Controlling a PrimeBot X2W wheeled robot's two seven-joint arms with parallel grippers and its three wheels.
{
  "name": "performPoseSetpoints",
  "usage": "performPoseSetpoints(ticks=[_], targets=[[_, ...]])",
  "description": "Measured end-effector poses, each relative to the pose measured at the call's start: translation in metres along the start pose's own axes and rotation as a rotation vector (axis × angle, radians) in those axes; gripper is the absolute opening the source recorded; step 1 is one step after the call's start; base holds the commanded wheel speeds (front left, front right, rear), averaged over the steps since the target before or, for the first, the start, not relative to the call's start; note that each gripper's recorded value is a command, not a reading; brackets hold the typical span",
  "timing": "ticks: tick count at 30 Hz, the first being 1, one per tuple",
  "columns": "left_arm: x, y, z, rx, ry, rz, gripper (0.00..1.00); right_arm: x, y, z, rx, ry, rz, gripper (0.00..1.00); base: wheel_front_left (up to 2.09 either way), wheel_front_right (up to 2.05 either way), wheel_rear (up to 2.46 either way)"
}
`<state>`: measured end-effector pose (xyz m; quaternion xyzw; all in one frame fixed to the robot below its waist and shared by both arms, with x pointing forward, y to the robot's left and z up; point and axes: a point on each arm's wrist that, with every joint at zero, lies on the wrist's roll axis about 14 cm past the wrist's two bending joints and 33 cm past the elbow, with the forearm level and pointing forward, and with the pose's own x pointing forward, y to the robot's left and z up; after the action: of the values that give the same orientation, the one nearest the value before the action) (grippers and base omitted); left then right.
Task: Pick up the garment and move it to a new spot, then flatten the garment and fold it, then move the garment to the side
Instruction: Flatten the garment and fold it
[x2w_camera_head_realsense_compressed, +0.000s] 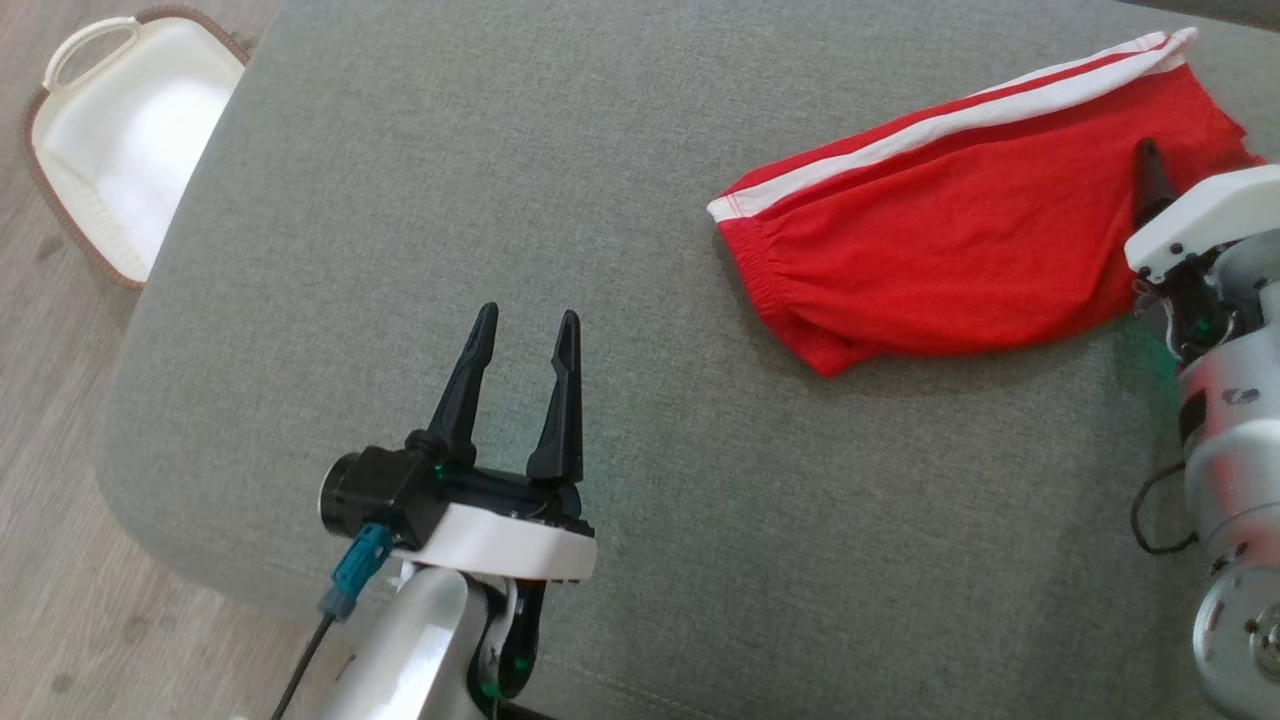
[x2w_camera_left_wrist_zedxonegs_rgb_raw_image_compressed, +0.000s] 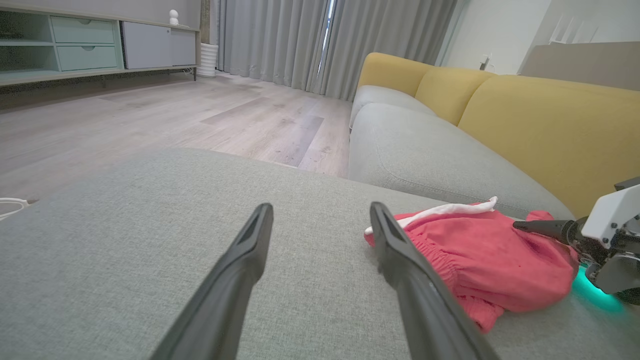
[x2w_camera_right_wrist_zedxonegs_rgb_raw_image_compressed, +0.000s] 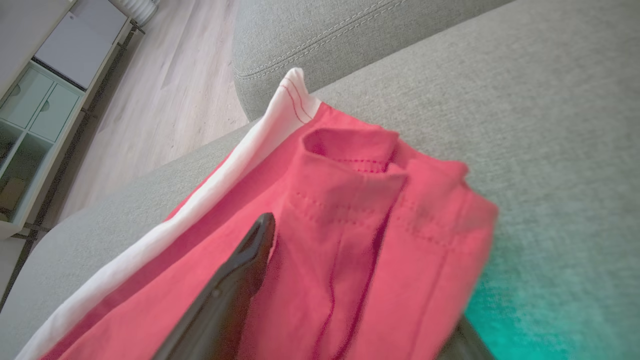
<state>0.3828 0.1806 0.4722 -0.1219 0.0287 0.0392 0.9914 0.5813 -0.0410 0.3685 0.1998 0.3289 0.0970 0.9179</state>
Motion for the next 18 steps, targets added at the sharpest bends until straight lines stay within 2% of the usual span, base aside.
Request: performPoseSetpoints(ticks=[3,4,5,11,18], targets=[[0.000,0.002,-0.001,0.000,0.004,0.006,1.00,0.003,0.001,-0.001,-0.012,0.012,0.001,1.00,0.00,0.00,0.00],[-0.001,0.002,-0.001,0.000,0.005,0.006,1.00,0.004,0.002,-0.001,-0.016,0.014,0.001,0.89,0.00,0.00,0.00],[-0.001,0.001,-0.002,0.000,0.006,0.005,1.00,0.005,0.003,0.001,-0.016,0.013,0.003,0.00,0.00,0.00,0.00],[0.000,-0.003,-0.001,-0.002,0.003,-0.006,1.00,-0.001,0.001,0.000,-0.022,-0.006,-0.004,0.00,0.00,0.00,0.00],[0.003,-0.016,0.002,-0.010,-0.011,-0.052,1.00,-0.025,-0.007,0.007,0.047,-0.103,-0.022,0.00,0.00,0.00,0.00]])
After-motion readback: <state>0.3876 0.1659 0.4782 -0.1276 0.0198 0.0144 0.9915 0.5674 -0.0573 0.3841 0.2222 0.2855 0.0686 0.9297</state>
